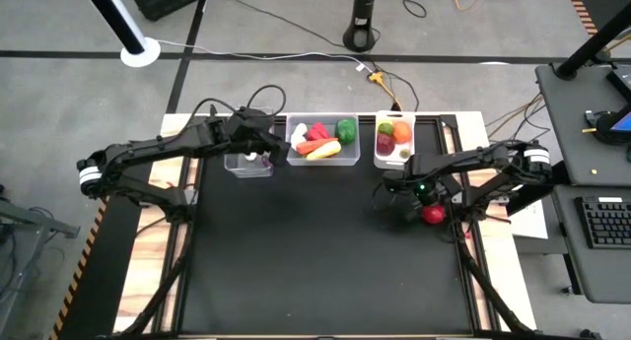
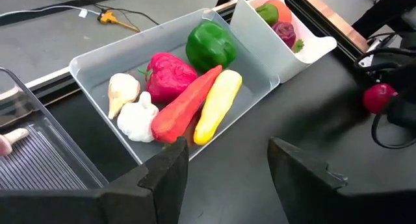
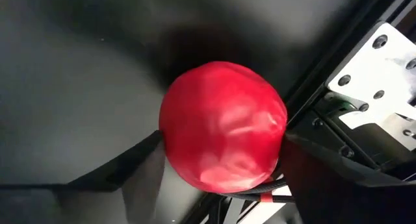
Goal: Sort produce into baskets
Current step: Put the red tomato into the white bin, then return to Home Position
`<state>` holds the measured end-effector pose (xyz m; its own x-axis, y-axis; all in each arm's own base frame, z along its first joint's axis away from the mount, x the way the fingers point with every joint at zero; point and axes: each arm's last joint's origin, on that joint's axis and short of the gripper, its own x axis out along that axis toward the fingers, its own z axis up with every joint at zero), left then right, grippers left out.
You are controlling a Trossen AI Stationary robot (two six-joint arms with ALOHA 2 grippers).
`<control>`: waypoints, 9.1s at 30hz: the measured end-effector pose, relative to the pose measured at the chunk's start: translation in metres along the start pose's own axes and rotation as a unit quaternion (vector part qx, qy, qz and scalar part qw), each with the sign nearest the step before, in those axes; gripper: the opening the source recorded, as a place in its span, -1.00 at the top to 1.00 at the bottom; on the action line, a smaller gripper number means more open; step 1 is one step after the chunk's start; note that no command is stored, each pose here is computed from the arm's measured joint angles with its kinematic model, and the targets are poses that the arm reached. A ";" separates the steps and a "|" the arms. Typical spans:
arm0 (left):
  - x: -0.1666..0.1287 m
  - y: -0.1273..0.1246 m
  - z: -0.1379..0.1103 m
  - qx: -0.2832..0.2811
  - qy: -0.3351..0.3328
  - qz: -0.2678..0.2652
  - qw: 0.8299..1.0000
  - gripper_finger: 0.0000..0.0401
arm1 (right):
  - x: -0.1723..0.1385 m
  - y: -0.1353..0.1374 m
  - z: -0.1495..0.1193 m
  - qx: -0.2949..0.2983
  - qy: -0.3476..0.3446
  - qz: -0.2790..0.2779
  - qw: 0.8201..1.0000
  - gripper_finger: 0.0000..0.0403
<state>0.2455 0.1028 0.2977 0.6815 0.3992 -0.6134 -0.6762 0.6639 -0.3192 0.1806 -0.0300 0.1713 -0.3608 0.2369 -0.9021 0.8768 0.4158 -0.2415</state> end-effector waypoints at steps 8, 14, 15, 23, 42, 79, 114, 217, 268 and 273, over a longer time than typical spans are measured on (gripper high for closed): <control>0.000 0.000 0.000 -0.002 0.000 0.000 1.000 0.05 | -0.003 0.000 -0.001 -0.013 -0.003 0.003 1.000 -0.18; -0.001 -0.003 0.001 -0.009 0.001 -0.010 1.000 0.05 | -0.039 0.005 -0.003 -0.031 -0.056 0.028 0.998 -0.18; -0.002 -0.004 0.002 -0.011 0.001 -0.016 1.000 0.05 | -0.049 0.006 -0.003 -0.034 -0.073 0.034 0.996 -0.18; -0.012 -0.019 0.009 -0.007 -0.011 -0.045 0.999 0.05 | -0.135 -0.005 0.017 -0.023 -0.223 0.095 0.970 -0.19; -0.043 -0.036 0.030 0.009 -0.001 -0.054 0.999 0.05 | -0.128 -0.055 0.115 -0.007 -0.237 0.073 0.969 -0.22; -0.174 -0.053 -0.048 0.044 -0.142 -0.209 0.966 0.04 | -0.197 -0.060 -0.030 -0.114 -0.568 0.318 0.751 -0.74; -0.081 0.038 -0.165 0.196 -0.364 -0.385 0.825 0.05 | -0.020 -0.067 -0.045 -0.373 -0.720 0.475 0.343 -0.74; -0.059 0.061 -0.199 0.297 -0.253 -0.326 0.861 0.05 | 0.041 -0.059 -0.046 -0.373 -0.745 0.351 0.427 -0.74; -0.059 0.061 -0.199 0.297 -0.253 -0.326 0.861 0.05 | 0.041 -0.059 -0.046 -0.372 -0.745 0.351 0.427 -0.74; -0.058 0.061 -0.199 0.297 -0.253 -0.326 0.861 0.05 | 0.041 -0.059 -0.046 -0.372 -0.746 0.351 0.427 -0.74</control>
<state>0.1090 -0.0059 0.1707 0.9984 -0.0559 -0.0020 0.0560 0.9975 0.0425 0.0995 -0.0045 0.1653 0.9981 -0.0591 -0.0182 0.0582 0.9973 -0.0448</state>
